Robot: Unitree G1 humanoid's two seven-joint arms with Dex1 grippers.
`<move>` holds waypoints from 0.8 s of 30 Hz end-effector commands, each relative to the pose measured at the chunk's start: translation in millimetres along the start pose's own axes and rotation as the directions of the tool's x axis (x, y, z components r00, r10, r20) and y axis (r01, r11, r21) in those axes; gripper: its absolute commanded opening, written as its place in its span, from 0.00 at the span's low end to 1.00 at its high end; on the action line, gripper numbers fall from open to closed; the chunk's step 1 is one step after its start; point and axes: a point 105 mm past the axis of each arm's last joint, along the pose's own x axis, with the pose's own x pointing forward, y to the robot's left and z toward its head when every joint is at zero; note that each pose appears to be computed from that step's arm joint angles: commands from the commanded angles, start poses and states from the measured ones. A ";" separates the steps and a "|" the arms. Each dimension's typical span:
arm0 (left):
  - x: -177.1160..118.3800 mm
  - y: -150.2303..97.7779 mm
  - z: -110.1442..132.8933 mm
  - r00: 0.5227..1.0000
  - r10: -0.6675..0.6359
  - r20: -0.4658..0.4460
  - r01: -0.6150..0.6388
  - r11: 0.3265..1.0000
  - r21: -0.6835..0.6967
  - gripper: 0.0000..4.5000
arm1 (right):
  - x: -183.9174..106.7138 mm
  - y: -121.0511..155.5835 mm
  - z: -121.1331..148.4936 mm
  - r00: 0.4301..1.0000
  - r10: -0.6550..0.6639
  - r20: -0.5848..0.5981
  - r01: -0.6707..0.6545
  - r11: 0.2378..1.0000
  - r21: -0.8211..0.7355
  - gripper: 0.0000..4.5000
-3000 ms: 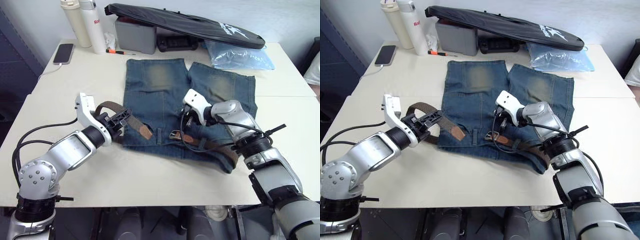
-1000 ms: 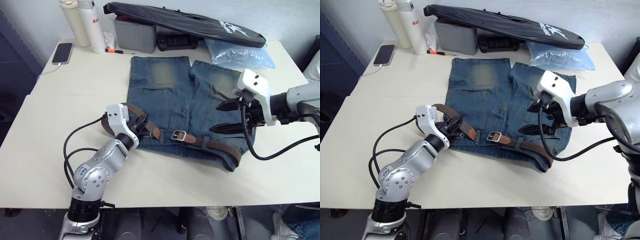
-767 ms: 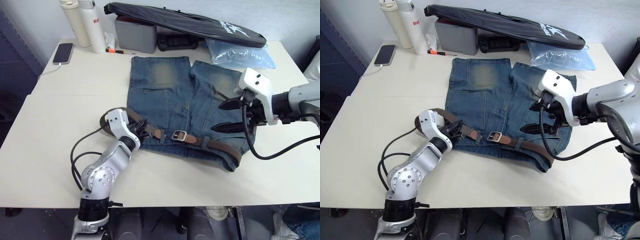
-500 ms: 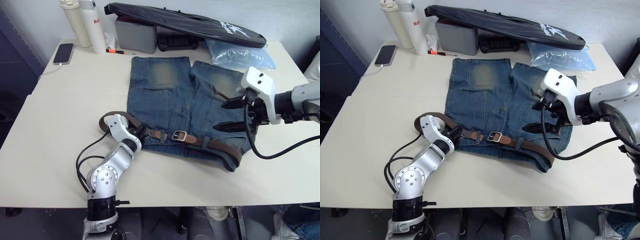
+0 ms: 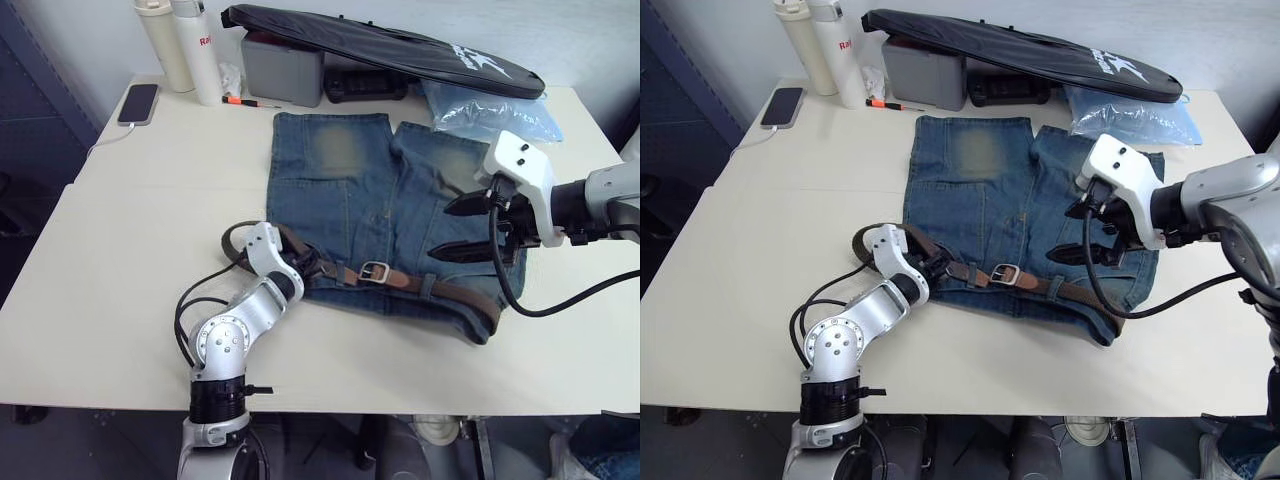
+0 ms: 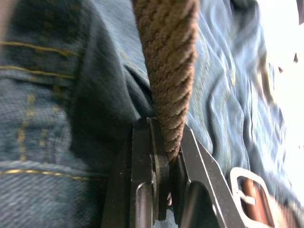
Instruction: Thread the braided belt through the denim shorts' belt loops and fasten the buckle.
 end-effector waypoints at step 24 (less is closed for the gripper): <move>-59.3 -23.8 -0.4 0.905 -0.209 -0.370 0.345 0.869 0.354 0.98 | 7.1 10.9 13.1 0.997 0.039 0.062 -0.034 0.997 -0.074 1.00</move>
